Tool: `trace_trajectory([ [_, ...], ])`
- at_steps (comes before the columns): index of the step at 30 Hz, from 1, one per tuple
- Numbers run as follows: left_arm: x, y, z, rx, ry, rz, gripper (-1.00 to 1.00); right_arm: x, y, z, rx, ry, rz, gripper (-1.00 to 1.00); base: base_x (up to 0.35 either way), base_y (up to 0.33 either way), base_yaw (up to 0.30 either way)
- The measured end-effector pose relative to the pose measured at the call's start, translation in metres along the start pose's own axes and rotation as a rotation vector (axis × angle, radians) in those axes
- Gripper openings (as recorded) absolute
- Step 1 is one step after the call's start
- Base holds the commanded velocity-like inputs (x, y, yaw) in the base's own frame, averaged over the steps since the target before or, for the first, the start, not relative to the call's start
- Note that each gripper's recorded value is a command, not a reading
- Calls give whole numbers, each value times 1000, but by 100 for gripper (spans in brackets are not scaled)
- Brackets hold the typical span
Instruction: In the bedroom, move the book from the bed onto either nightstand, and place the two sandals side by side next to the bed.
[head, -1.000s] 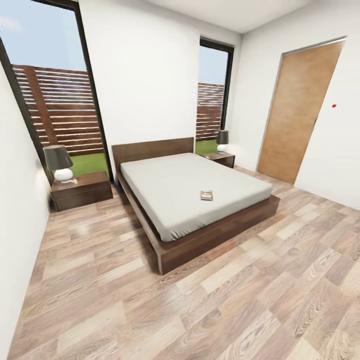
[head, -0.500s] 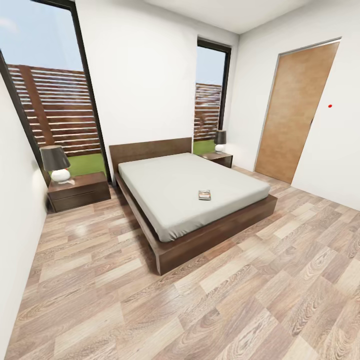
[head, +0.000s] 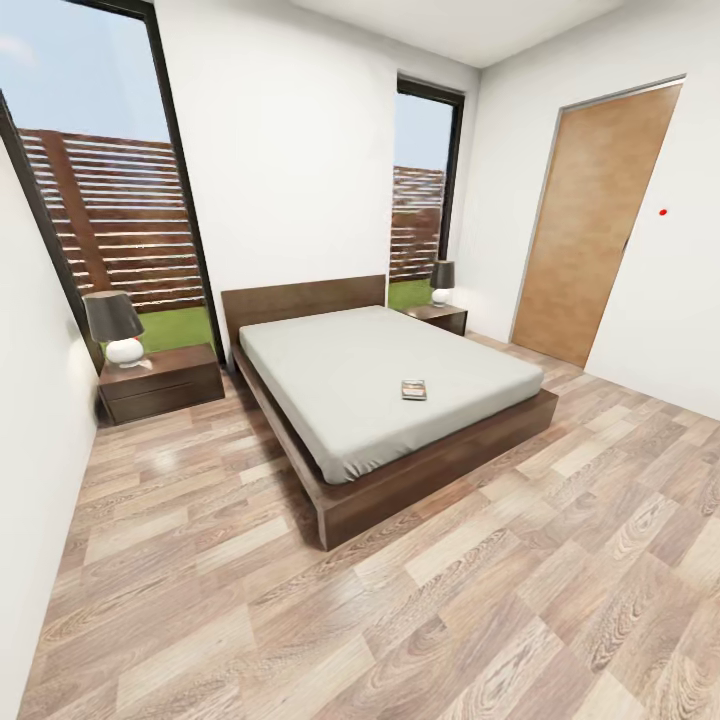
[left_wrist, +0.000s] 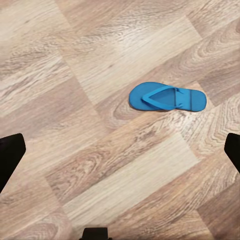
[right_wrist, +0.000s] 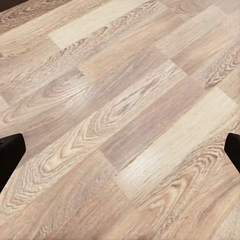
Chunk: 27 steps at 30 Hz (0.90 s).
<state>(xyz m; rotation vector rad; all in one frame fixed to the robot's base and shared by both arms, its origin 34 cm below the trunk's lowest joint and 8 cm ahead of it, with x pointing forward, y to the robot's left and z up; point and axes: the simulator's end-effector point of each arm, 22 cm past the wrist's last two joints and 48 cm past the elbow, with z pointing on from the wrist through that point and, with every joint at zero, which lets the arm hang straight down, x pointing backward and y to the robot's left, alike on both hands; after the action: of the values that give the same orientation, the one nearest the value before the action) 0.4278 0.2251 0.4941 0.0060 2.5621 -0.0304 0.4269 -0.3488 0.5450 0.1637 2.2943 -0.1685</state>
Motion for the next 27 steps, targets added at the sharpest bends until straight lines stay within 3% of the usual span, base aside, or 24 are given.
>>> trace_trajectory([
  [6,-5,0,1,1,-11,2,100,0,0,0,0,0,0,100,0,1,0],
  [9,-37,1,3,1,-77,6,100,0,0,0,0,0,0,100,0,0,0],
  [12,-93,3,2,-2,-165,25,100,0,0,0,0,0,0,100,0,0,0],
  [14,-104,0,2,6,-159,61,100,0,0,0,0,0,0,100,0,0,0],
  [17,-114,-20,2,70,-127,187,100,0,0,0,0,0,0,100,0,0,0],
  [18,-119,-34,2,125,-113,274,100,0,0,0,0,0,0,100,0,0,0],
  [19,-124,-42,1,158,-107,330,100,0,0,0,0,0,0,100,0,0,0],
  [21,-130,-51,0,197,-102,405,100,0,0,0,0,0,0,100,0,0,0],
  [24,-142,-55,-3,212,-118,448,100,0,0,0,0,0,1,100,0,0,0],
  [27,-146,-57,-3,217,-122,459,100,0,0,0,0,0,1,100,0,0,0],
])
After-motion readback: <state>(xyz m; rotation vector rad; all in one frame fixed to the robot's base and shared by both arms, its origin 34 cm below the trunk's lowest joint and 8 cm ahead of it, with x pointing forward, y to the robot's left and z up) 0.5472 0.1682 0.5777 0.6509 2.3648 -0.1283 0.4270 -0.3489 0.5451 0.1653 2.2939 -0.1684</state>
